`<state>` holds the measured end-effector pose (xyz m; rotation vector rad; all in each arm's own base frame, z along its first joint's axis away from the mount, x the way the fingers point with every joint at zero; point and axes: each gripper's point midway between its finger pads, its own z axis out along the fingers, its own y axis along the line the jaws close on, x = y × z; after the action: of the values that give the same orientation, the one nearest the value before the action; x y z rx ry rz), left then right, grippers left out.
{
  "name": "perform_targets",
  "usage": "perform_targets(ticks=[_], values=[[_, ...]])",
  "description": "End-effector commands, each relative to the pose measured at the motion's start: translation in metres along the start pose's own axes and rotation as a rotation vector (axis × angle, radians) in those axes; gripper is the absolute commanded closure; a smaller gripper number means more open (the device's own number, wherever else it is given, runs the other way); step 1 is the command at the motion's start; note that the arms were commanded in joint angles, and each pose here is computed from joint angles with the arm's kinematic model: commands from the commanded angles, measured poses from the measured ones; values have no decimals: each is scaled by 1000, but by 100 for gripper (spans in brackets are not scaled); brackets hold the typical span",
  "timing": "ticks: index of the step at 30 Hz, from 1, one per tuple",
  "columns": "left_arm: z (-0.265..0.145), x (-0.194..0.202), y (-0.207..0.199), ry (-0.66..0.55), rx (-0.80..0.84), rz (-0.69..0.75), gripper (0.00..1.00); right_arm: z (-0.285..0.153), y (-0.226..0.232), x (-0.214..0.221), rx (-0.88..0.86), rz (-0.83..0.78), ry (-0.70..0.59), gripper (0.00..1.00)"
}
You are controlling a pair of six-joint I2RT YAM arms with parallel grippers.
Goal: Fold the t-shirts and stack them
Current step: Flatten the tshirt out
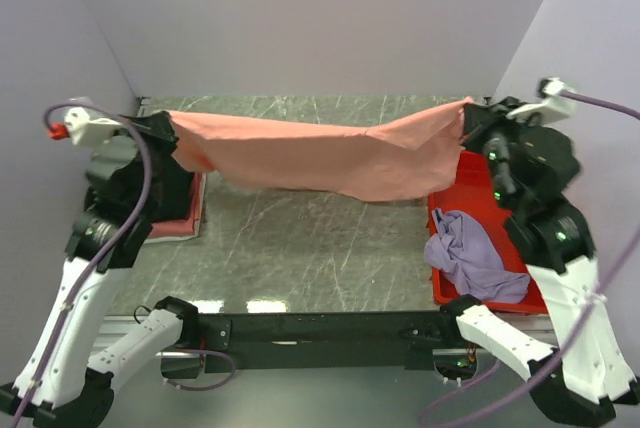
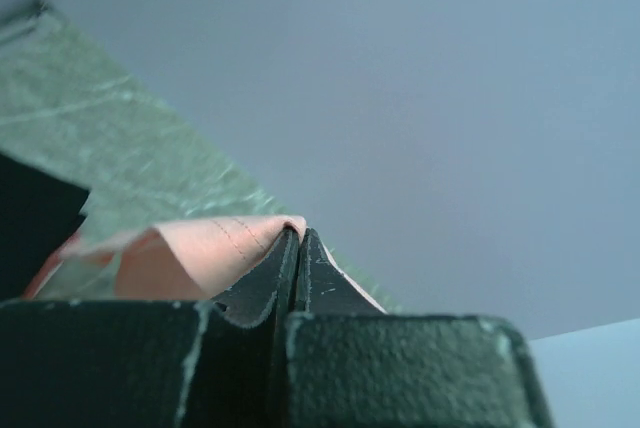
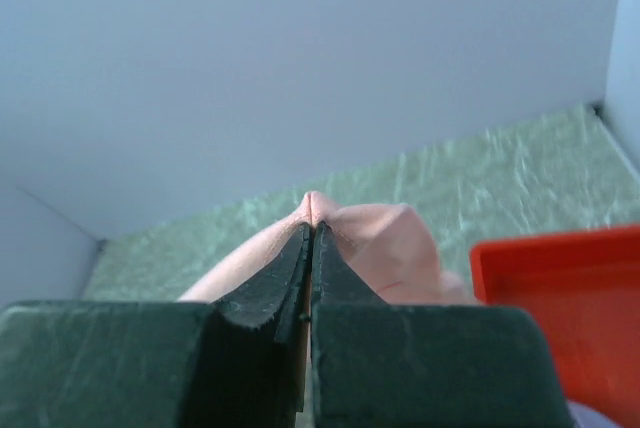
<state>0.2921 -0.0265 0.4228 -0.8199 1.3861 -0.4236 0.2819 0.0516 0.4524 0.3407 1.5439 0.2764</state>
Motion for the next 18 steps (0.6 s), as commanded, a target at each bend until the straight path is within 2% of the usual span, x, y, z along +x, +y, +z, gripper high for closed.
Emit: perform_targets(ticks=[1, 5, 8, 12, 18], values=[[-27, -57, -30, -109, 115, -25, 99, -37, 12, -57, -97, -21, -119, 100], [-58, -91, -63, -153, 288, -47, 99, -64, 15, -92, -132, -23, -182, 100], [-72, -110, -79, -175, 355, -48, 99, -80, 19, -116, -164, -20, -245, 100], [-72, -122, -91, -189, 366, -27, 99, -92, 24, -143, -184, -34, -298, 100], [-38, -110, -95, -194, 289, 31, 99, -66, 25, -156, -109, -94, -336, 100]])
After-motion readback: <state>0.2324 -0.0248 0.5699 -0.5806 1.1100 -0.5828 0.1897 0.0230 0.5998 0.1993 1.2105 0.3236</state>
